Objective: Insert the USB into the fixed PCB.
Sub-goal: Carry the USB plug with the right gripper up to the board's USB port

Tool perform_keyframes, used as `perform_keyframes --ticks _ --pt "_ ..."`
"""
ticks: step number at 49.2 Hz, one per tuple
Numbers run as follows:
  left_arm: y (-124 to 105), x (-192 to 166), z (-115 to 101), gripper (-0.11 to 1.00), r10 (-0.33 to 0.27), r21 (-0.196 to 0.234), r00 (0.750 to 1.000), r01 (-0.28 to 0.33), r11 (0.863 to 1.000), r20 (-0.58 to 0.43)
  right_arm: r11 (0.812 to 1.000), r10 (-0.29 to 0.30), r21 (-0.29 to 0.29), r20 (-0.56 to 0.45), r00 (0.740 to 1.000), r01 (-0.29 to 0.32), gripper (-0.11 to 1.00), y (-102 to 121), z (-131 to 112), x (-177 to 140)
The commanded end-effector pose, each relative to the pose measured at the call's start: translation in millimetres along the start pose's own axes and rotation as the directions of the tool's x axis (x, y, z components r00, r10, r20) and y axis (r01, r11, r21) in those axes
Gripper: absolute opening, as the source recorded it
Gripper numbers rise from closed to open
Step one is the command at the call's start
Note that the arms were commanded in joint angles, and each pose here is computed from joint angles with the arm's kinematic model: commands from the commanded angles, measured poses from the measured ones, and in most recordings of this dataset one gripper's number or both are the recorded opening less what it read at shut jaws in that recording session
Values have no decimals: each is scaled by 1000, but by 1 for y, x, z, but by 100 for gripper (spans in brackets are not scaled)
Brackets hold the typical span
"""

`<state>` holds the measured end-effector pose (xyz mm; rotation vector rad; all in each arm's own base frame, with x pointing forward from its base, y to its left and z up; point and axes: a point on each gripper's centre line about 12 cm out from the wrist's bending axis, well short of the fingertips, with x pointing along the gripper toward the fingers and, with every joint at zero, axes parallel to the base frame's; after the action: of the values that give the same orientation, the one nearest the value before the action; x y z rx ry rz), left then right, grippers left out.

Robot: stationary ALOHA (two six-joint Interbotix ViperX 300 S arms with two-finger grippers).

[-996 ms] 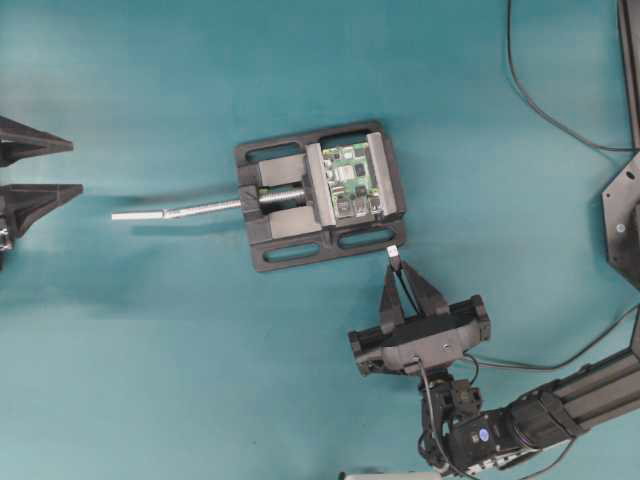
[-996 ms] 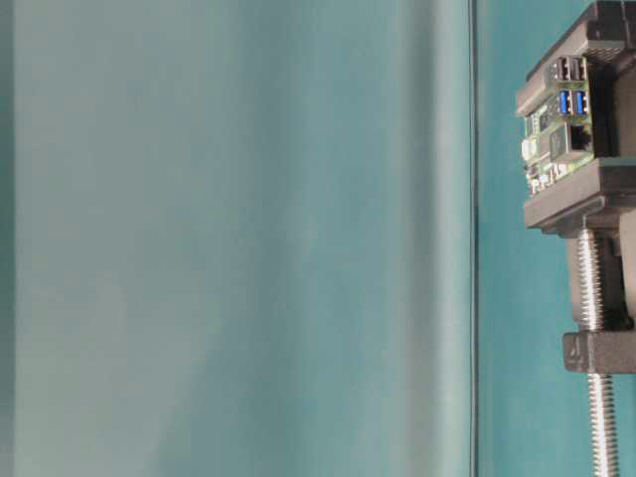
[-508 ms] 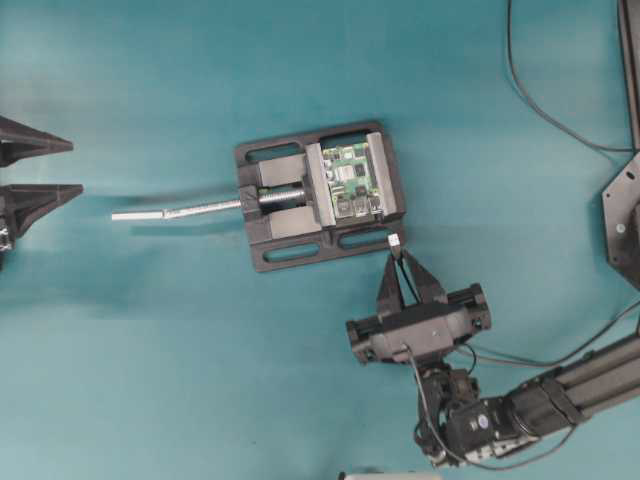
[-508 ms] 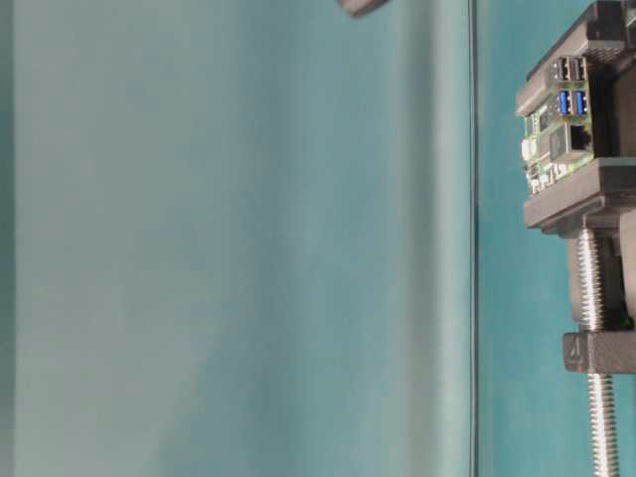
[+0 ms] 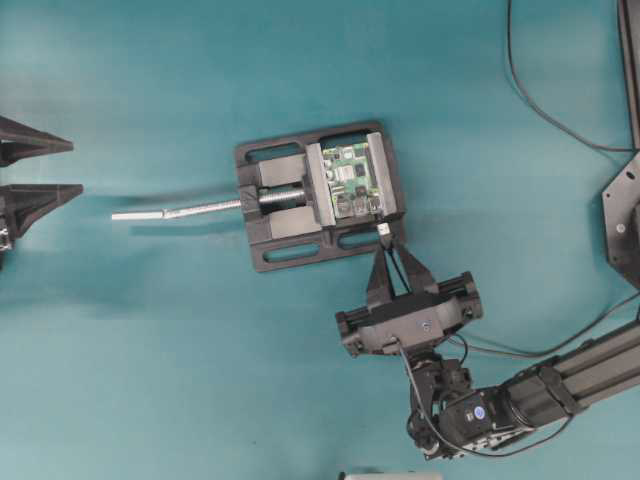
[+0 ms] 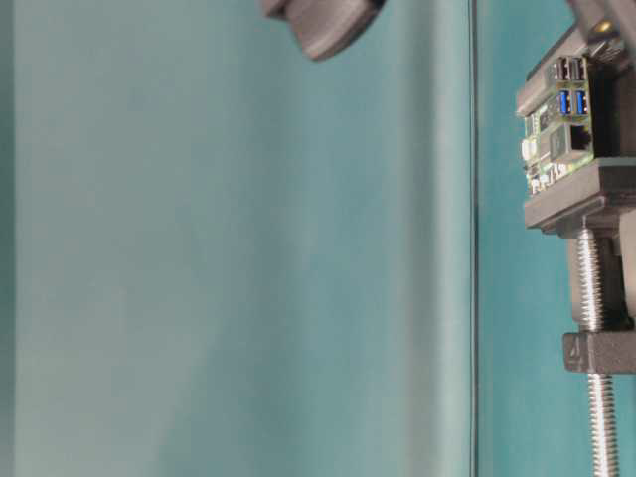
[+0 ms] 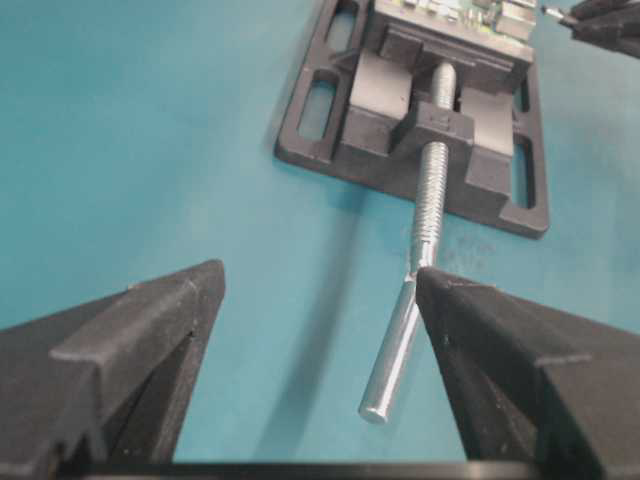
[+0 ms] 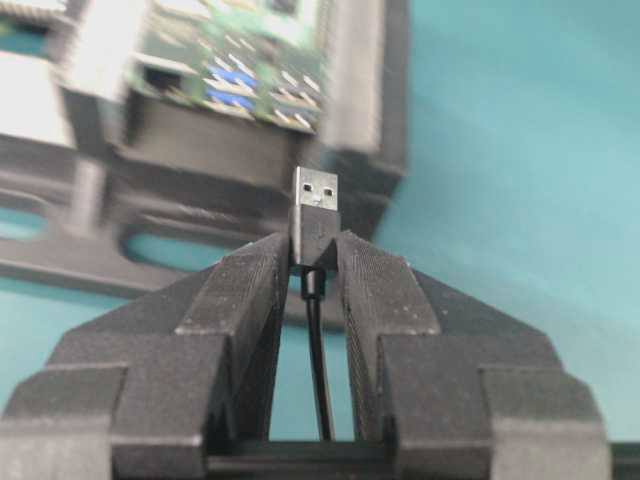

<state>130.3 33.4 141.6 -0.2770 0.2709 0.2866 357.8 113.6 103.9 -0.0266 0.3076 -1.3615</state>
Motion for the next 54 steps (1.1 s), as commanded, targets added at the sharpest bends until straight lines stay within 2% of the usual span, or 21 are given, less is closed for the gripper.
perform_keyframes --ticks 1,18,39,54 --pt "-1 1 5 93 -2 -7 1000 2 1000 12 998 30 59 5 1000 -31 21 1 24 -5" --pt "-1 1 5 93 -2 -7 1000 2 1000 12 997 21 70 -5 1000 -21 21 0 29 1" --pt "-1 1 5 93 -2 -7 1000 2 1000 12 999 -1 37 -33 999 2 21 -2 25 4" --pt "-1 1 5 93 -1 -7 1000 1 1000 11 999 -7 35 -33 999 8 21 -2 28 7"
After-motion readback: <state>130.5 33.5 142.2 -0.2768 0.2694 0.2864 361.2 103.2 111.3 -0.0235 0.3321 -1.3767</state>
